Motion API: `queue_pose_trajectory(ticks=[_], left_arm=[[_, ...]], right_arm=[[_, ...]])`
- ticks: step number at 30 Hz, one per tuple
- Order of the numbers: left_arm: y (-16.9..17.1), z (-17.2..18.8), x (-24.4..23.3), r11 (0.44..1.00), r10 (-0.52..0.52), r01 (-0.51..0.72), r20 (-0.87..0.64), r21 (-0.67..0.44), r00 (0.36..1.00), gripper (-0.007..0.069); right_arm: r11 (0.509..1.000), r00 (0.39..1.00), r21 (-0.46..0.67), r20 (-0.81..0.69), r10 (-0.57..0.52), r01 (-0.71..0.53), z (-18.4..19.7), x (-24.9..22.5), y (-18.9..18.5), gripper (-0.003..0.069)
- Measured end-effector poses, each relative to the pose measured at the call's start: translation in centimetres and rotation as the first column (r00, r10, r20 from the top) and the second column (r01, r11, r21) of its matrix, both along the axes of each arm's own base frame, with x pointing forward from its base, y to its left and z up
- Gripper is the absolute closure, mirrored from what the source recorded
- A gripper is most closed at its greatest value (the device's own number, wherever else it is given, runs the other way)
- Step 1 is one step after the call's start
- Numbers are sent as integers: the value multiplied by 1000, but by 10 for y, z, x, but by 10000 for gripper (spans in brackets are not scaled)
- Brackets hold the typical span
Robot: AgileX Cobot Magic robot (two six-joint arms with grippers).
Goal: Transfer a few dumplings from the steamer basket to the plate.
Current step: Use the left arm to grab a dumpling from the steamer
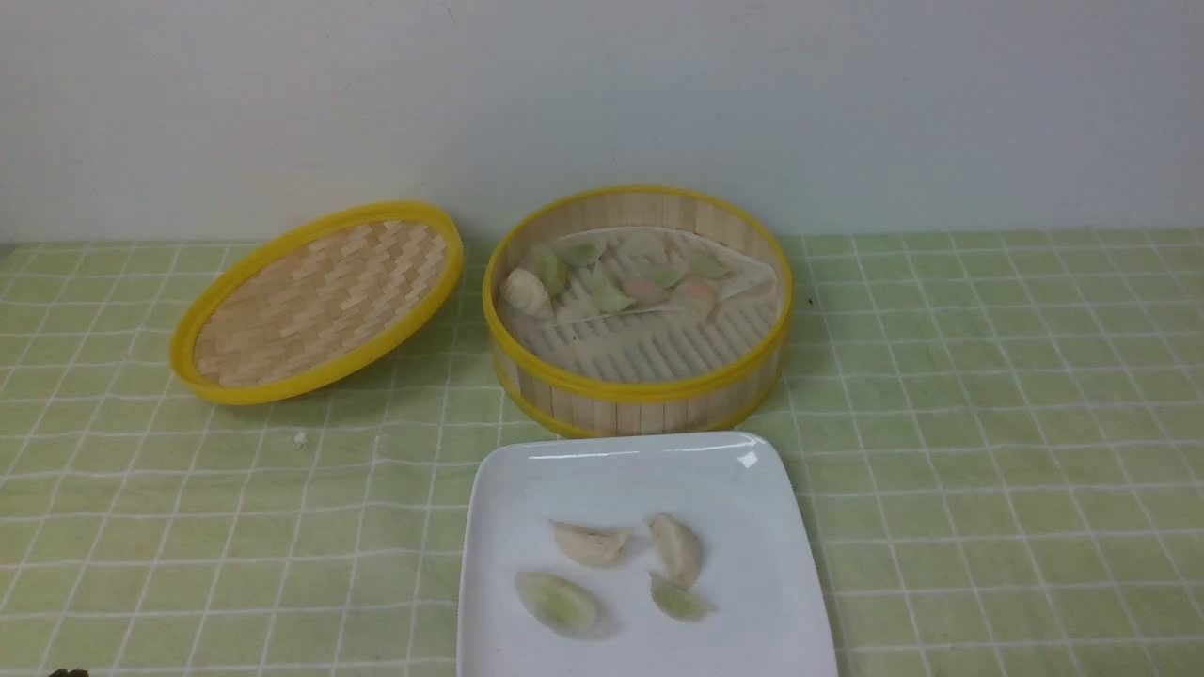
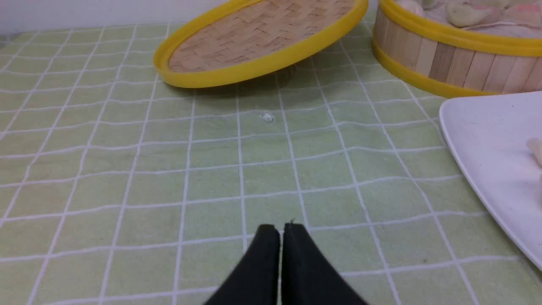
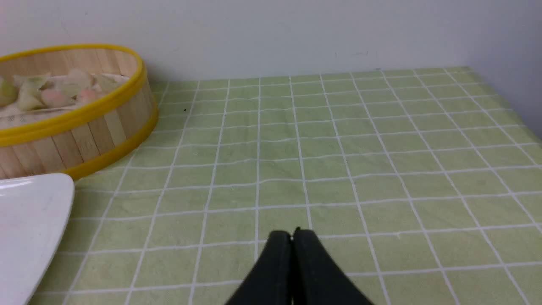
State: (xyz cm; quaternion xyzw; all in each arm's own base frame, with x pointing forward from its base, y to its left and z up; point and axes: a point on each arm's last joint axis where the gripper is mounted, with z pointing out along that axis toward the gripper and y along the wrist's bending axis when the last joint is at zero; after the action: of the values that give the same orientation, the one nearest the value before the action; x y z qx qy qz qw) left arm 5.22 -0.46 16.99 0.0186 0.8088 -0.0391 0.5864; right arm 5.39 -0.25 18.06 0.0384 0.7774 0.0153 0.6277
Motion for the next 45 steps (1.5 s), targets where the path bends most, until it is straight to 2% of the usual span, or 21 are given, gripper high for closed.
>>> queue_pose_trajectory(ticks=[28, 35, 42, 45], left_arm=[[0, 1, 0, 1000, 1, -1, 9, 12, 1000, 631], [-1, 20, 4, 995, 17, 5, 220, -97, 975, 631], [0, 37, 4, 990, 38, 17, 388, -139, 921, 631], [1, 47, 2, 988, 52, 26, 493, -150, 868, 631]], right_arm=[[1000, 1000, 0, 0, 0, 0, 0, 0, 0, 673], [1000, 1000, 0, 0, 0, 0, 0, 0, 0, 673], [1000, 1000, 0, 0, 0, 0, 0, 0, 0, 673], [1000, 1000, 0, 0, 0, 0, 0, 0, 0, 673]])
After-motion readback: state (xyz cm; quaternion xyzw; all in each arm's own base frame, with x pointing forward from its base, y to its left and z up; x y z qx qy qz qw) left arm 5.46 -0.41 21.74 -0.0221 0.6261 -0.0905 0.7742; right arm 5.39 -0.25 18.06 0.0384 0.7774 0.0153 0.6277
